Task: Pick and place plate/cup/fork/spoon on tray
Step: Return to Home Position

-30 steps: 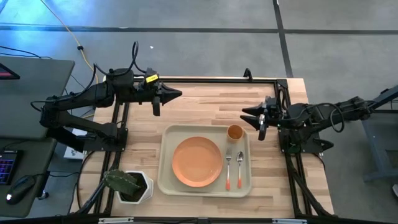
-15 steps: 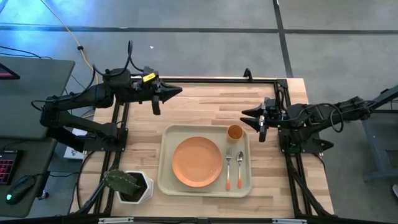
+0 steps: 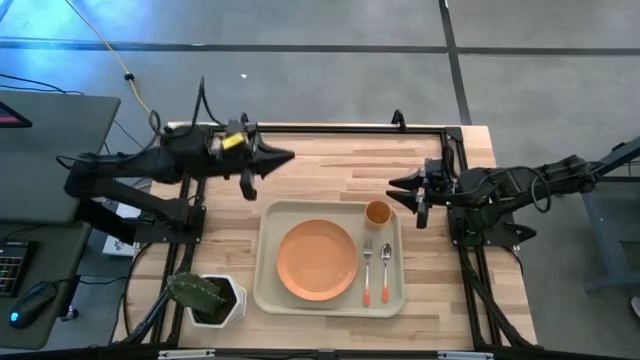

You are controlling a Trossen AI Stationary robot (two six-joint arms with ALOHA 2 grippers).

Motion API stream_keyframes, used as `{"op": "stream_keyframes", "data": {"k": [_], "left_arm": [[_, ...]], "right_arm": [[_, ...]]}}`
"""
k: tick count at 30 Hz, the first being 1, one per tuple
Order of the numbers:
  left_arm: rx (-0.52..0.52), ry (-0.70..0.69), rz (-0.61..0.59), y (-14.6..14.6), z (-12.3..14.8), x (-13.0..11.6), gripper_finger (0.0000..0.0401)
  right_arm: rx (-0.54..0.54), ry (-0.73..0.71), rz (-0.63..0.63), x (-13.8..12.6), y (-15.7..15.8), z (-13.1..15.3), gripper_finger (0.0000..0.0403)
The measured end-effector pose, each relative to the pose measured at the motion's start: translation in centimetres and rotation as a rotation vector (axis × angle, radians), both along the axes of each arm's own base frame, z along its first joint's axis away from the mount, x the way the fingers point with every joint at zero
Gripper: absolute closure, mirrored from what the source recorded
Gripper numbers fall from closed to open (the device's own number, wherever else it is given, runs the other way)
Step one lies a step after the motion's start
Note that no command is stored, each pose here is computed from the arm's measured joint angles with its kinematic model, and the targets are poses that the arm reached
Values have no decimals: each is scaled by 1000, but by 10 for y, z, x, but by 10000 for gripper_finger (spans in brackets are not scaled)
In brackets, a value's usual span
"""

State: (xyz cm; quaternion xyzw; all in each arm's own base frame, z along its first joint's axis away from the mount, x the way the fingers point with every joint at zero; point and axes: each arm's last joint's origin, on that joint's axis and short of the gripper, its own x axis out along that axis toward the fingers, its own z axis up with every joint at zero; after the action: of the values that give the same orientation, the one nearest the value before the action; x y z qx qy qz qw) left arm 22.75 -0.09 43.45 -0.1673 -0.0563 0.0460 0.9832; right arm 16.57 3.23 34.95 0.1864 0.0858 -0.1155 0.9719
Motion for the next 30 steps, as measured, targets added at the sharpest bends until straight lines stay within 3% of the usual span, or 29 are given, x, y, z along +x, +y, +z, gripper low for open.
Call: {"op": "stream_keyframes", "data": {"k": [5, 17, 24, 30], "left_arm": [[-3, -24, -39, -8, -30, -6, 401], [5, -89, -50, 0, -78, -77, 401], [7, -247, -104, -3, -118, -97, 401], [21, -253, -110, -3, -147, -109, 401]], "right_arm": [[29, 6, -8, 0, 0, -1, 253], [-19, -21, 3, 1, 0, 3, 253], [-16, -8, 0, 0, 0, 1, 253], [-9, 3, -2, 0, 0, 0, 253]]}}
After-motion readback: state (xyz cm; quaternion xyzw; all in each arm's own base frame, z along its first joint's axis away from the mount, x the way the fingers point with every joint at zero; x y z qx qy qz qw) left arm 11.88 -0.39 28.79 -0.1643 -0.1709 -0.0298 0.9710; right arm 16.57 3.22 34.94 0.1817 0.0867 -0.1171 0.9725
